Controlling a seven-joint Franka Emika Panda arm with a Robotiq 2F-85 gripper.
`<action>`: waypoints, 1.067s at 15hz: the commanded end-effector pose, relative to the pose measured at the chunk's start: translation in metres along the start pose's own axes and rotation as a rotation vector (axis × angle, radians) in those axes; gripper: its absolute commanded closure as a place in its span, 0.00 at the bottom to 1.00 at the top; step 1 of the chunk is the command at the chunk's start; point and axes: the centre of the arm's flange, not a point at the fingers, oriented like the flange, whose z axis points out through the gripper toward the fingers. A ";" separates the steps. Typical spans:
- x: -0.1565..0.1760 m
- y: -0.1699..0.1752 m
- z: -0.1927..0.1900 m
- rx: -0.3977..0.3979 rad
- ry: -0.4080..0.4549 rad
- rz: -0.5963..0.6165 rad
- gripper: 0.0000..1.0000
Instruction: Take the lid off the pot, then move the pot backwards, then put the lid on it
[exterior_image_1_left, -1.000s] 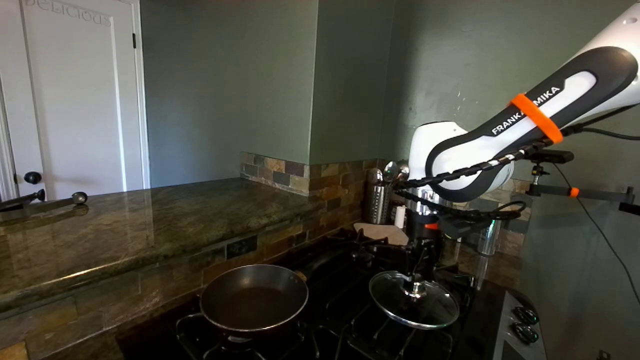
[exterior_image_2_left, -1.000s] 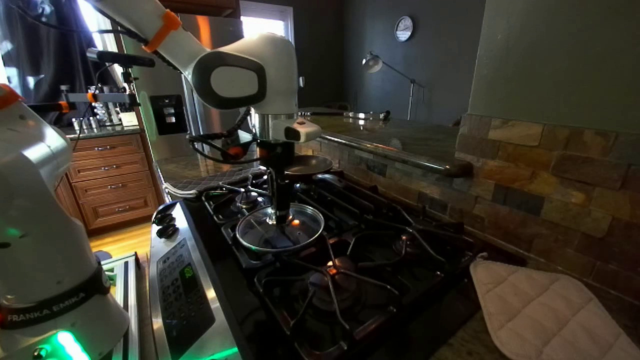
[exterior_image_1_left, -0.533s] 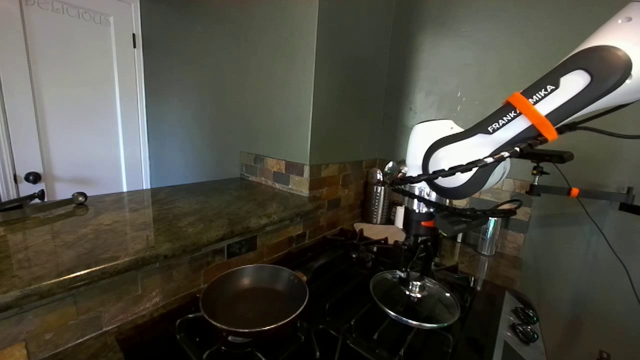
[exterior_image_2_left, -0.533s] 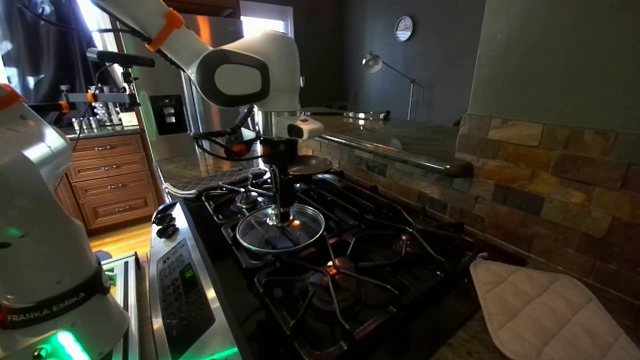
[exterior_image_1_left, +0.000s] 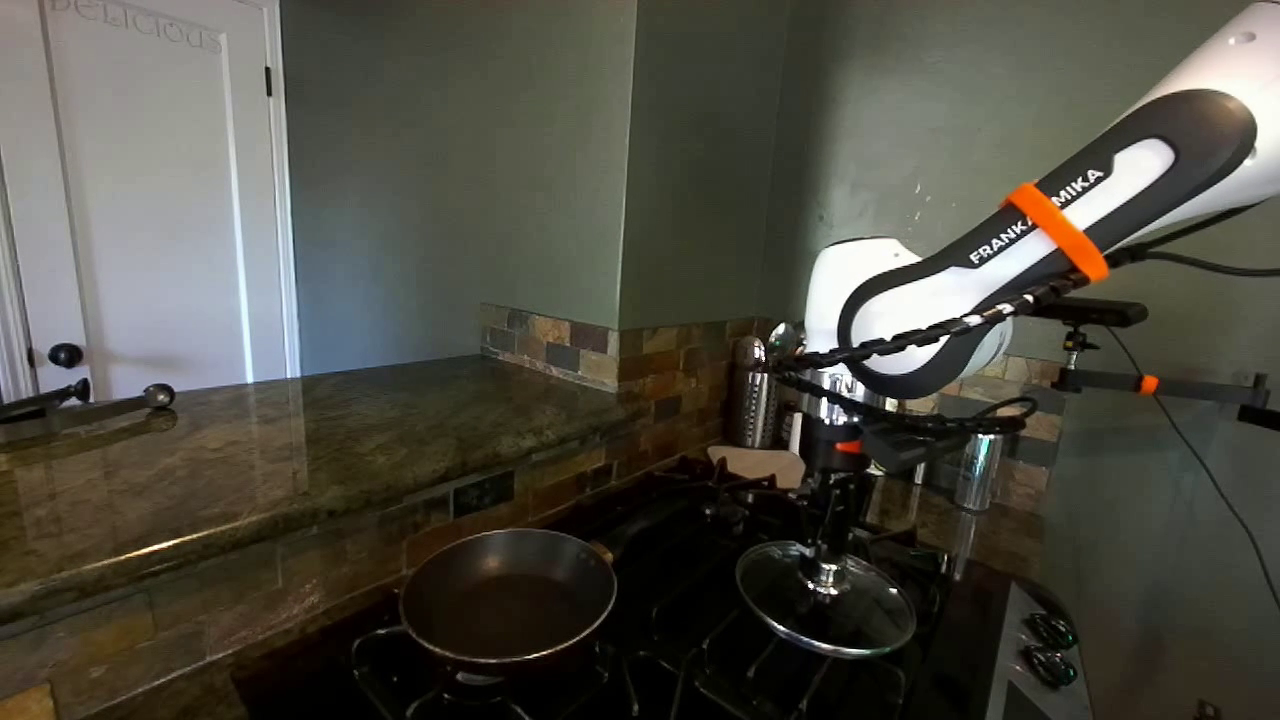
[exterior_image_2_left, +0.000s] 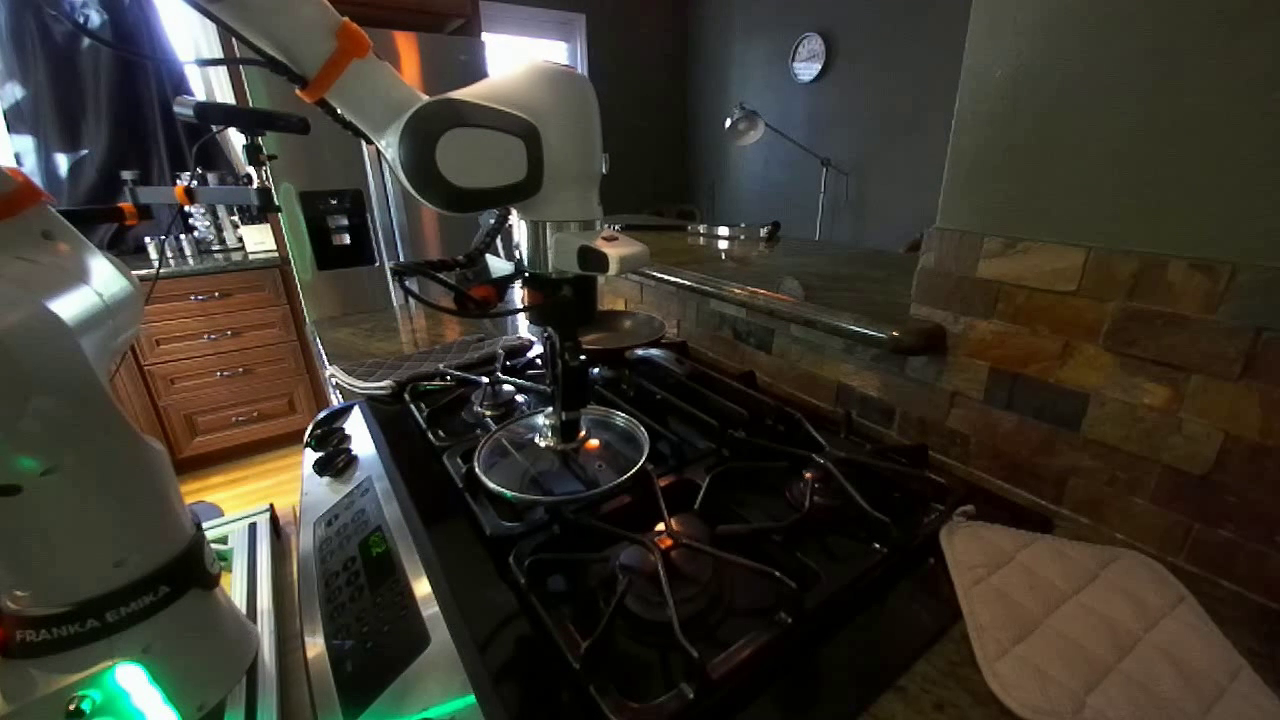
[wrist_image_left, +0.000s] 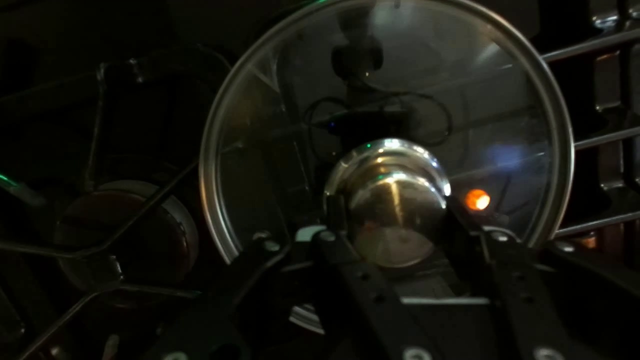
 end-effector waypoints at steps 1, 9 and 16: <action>0.006 -0.007 0.004 0.003 0.002 0.017 0.77; 0.006 -0.015 -0.027 0.041 0.023 0.027 0.77; 0.017 -0.041 -0.077 0.034 0.056 -0.011 0.77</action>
